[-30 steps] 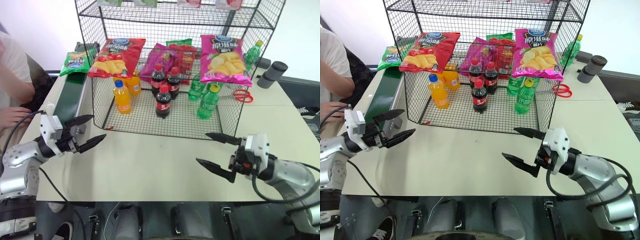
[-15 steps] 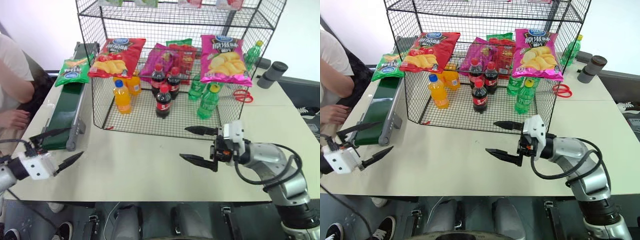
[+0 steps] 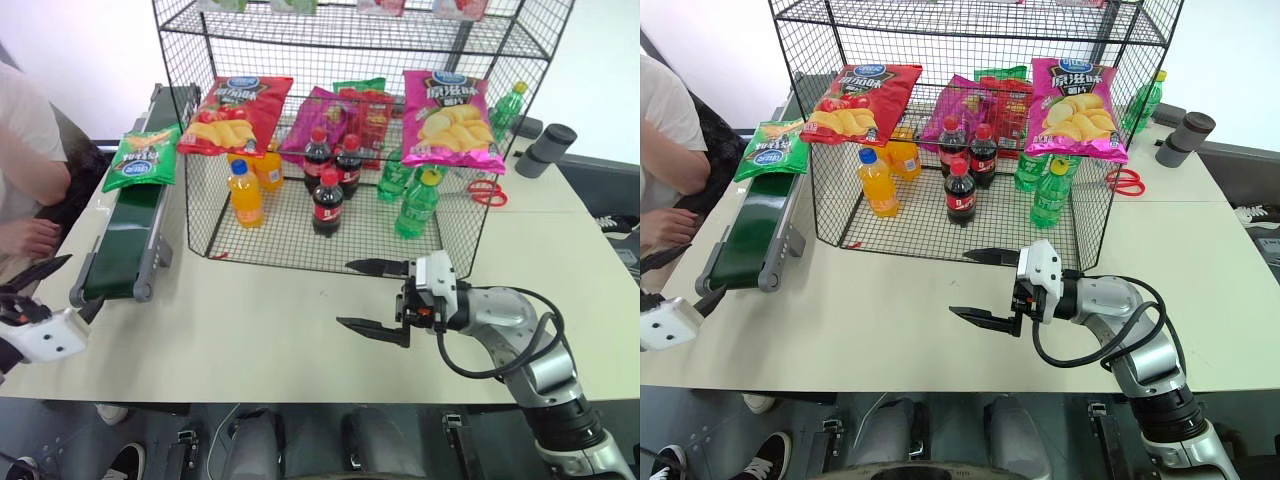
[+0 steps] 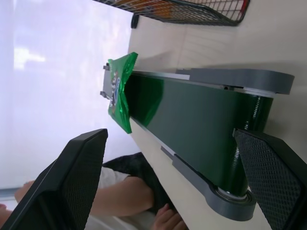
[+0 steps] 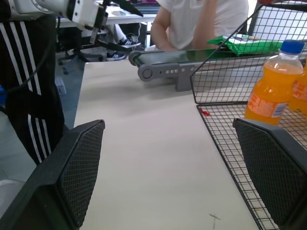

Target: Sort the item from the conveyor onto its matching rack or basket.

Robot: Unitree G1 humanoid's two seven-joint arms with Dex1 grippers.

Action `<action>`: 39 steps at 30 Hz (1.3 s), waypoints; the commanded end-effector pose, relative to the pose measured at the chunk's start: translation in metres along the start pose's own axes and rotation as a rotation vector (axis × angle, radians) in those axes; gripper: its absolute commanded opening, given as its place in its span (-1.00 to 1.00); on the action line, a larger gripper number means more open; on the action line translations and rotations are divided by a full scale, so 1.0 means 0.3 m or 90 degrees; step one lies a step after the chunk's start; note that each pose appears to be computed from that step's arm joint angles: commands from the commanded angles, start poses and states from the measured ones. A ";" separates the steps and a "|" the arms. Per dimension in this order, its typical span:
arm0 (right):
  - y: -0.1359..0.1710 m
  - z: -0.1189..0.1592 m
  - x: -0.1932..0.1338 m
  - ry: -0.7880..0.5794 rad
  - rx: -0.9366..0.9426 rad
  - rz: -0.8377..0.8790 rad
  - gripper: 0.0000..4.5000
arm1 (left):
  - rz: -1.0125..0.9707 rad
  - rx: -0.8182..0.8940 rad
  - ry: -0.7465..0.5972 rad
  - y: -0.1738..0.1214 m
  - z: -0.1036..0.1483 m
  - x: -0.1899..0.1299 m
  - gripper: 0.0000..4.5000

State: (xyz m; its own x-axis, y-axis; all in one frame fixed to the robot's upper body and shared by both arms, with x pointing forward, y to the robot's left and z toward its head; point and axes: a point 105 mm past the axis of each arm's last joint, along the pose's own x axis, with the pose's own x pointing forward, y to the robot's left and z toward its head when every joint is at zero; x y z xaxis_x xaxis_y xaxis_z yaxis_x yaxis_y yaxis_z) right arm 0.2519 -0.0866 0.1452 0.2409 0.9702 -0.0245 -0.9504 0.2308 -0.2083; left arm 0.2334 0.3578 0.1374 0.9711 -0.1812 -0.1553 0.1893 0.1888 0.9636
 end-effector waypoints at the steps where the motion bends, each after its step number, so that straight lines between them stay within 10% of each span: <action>1: 0.000 0.032 0.009 -0.014 -0.031 -0.003 0.99 | 0.016 0.023 0.038 0.016 -0.030 0.008 1.00; 39: 0.007 0.039 -0.017 -0.013 -0.033 -0.008 0.99 | 0.049 0.011 0.018 0.029 -0.005 0.079 1.00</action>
State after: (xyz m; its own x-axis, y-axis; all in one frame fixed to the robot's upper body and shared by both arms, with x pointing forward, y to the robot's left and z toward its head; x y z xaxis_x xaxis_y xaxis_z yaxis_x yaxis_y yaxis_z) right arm 0.2516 -0.0926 0.1441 0.2658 0.9631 -0.0409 -0.9410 0.2500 -0.2281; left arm 0.2568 0.3563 0.1327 0.9854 -0.1333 -0.1059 0.1298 0.1861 0.9739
